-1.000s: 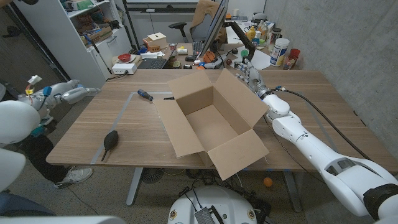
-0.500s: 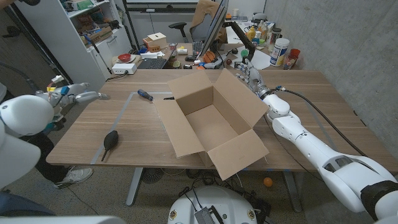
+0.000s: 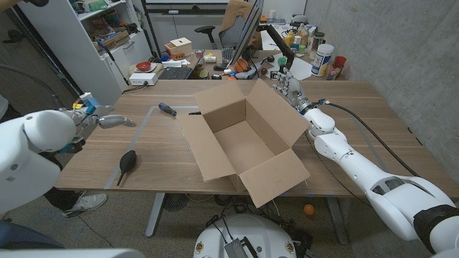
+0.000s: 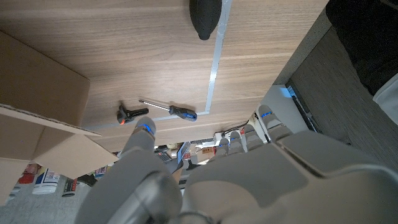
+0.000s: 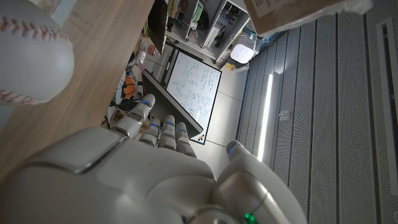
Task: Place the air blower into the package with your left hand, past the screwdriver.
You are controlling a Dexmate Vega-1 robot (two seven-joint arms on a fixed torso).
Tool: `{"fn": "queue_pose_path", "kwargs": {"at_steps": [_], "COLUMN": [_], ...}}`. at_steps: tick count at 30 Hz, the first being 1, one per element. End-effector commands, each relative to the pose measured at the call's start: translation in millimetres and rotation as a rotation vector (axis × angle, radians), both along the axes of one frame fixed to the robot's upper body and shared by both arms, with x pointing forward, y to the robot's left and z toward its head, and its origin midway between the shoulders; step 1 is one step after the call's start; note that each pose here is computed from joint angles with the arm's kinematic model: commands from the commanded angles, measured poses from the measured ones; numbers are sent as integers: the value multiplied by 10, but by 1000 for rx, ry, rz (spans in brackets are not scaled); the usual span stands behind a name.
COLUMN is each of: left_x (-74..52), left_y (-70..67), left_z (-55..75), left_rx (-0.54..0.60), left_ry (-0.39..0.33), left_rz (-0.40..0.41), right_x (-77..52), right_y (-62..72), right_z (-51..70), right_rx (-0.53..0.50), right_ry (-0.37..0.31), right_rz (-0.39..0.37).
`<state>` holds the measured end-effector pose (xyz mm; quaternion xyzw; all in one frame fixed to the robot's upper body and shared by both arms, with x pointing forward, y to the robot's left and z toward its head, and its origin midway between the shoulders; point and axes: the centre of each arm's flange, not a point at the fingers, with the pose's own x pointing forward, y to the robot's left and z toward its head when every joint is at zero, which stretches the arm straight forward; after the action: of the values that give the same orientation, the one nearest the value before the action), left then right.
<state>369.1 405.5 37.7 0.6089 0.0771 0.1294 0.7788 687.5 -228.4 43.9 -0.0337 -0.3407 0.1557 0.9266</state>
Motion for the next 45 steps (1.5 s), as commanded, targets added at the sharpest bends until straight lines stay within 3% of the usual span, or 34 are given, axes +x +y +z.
{"fn": "queue_pose_path", "kwargs": {"at_steps": [1, 19, 45], "left_x": [57, 308, 599], "left_y": [-29, 121, 129], "left_z": [-87, -305, -469], "left_rx": [0, -35, -13], "left_ry": [91, 187, 324], "left_rz": [17, 32, 44], "right_x": [48, 67, 165], "right_y": [-12, -65, -66], "right_z": [8, 11, -40], "right_rx": [-2, -11, -4], "right_ry": [1, 9, 20], "right_rz": [10, 3, 7]}}
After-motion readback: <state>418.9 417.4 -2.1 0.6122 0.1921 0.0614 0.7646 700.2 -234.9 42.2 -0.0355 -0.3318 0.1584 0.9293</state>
